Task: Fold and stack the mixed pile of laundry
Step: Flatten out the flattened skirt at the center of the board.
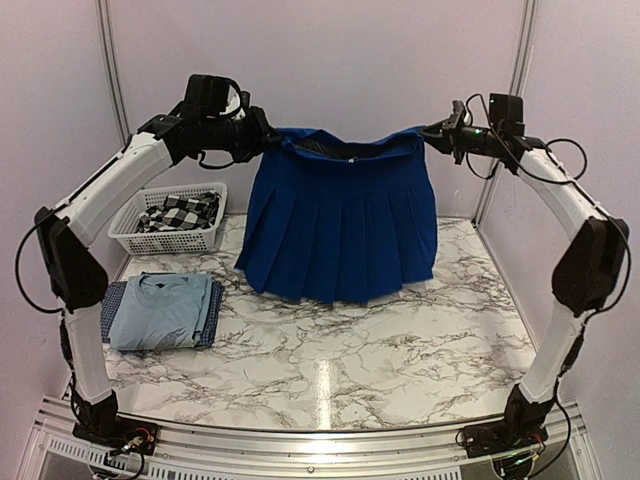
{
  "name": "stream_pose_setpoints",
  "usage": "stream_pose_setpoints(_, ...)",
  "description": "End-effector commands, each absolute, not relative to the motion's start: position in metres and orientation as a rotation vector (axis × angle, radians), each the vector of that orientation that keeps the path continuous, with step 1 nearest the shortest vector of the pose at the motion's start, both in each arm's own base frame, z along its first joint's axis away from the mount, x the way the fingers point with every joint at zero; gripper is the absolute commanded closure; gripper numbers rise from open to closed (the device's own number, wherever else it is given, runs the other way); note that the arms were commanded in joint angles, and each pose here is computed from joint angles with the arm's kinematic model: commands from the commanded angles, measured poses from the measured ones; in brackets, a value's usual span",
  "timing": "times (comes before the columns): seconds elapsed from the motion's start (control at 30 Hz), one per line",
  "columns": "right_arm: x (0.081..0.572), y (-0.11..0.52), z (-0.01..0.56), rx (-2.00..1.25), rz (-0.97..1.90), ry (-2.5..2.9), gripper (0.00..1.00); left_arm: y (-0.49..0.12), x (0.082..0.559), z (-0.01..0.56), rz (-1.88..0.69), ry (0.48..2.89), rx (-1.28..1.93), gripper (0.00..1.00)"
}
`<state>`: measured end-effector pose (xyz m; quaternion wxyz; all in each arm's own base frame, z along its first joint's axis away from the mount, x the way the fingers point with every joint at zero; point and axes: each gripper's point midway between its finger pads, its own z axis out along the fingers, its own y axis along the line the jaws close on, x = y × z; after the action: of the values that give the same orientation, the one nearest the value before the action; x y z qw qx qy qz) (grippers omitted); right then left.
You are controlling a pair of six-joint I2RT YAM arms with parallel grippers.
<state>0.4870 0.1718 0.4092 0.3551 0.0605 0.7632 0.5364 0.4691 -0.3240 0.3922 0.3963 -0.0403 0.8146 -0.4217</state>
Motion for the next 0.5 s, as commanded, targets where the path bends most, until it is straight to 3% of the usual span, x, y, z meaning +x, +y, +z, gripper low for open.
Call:
stream_pose_setpoints(0.0,0.479,0.17,0.542,-0.076,1.367,1.653,1.0,-0.309,0.461,0.516,-1.209,1.734,0.019,1.0)
stream_pose_setpoints(0.1,0.474,0.172,0.533,-0.095,1.357,1.678,1.0,-0.31,0.452,0.499,-1.191,1.786,0.069,1.0)
stream_pose_setpoints(0.2,0.46,0.169,0.473,-0.054,1.33,1.779,1.0,-0.312,0.431,0.43,-1.113,1.953,0.114,1.0)
stream_pose_setpoints(0.4,0.373,0.16,0.275,0.168,1.309,2.149,1.0,-0.296,0.346,0.247,-1.011,2.324,0.143,1.0)
stream_pose_setpoints(0.43,0.352,0.157,0.249,0.194,1.297,2.213,0.97,-0.294,0.321,0.213,-0.997,2.402,0.158,1.0)
stream_pose_setpoints(0.47,0.333,0.152,0.226,0.226,1.261,2.278,0.83,-0.296,0.298,0.199,-1.0,2.433,0.194,0.96)
